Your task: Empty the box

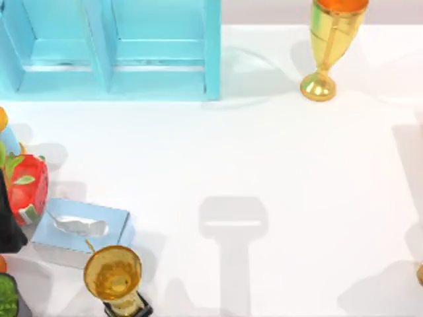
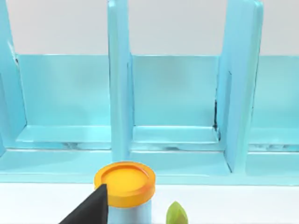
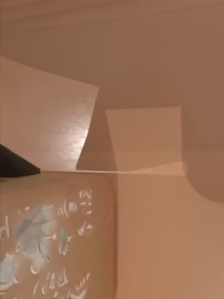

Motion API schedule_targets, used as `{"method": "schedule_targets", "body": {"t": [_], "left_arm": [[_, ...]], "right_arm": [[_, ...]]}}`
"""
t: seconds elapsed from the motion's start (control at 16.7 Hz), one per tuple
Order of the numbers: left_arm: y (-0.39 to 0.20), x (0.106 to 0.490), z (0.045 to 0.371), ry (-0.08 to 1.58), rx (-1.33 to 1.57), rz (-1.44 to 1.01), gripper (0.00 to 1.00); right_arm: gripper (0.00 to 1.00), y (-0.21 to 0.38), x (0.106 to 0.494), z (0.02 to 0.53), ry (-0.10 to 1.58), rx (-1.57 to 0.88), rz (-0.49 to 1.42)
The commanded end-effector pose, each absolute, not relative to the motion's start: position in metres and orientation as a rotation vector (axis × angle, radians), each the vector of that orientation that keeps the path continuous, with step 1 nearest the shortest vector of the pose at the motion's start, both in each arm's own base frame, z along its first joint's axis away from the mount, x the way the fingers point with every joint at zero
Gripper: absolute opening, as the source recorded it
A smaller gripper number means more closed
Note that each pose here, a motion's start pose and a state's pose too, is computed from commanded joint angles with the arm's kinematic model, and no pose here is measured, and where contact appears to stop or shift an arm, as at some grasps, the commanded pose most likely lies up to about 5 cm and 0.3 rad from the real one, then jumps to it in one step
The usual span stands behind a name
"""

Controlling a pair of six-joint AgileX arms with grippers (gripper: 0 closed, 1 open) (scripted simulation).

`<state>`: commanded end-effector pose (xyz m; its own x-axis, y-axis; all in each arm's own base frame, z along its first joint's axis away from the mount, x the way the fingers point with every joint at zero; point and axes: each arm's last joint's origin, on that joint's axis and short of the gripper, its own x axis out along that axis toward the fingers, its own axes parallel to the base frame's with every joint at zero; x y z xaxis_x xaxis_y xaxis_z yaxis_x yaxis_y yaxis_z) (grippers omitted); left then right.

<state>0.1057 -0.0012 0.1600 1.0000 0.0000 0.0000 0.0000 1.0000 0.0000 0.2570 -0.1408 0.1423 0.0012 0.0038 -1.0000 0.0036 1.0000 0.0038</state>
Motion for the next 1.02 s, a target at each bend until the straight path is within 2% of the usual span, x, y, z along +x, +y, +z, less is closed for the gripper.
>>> {"method": "schedule_targets", "body": {"t": [0.36,0.84,1.02], "left_arm": [[-0.001,0.106,0.160,0.000,0.000,0.000,1.00],[-0.001,0.106,0.160,0.000,0.000,0.000,1.00],[-0.001,0.106,0.160,0.000,0.000,0.000,1.00]], "right_arm": [[0.00,-0.143,0.260,0.152,1.566,0.005,-0.003],[0.00,-0.144,0.261,0.250,1.581,0.011,0.005],[0.00,-0.141,0.257,0.272,1.568,0.006,-0.002]]}}
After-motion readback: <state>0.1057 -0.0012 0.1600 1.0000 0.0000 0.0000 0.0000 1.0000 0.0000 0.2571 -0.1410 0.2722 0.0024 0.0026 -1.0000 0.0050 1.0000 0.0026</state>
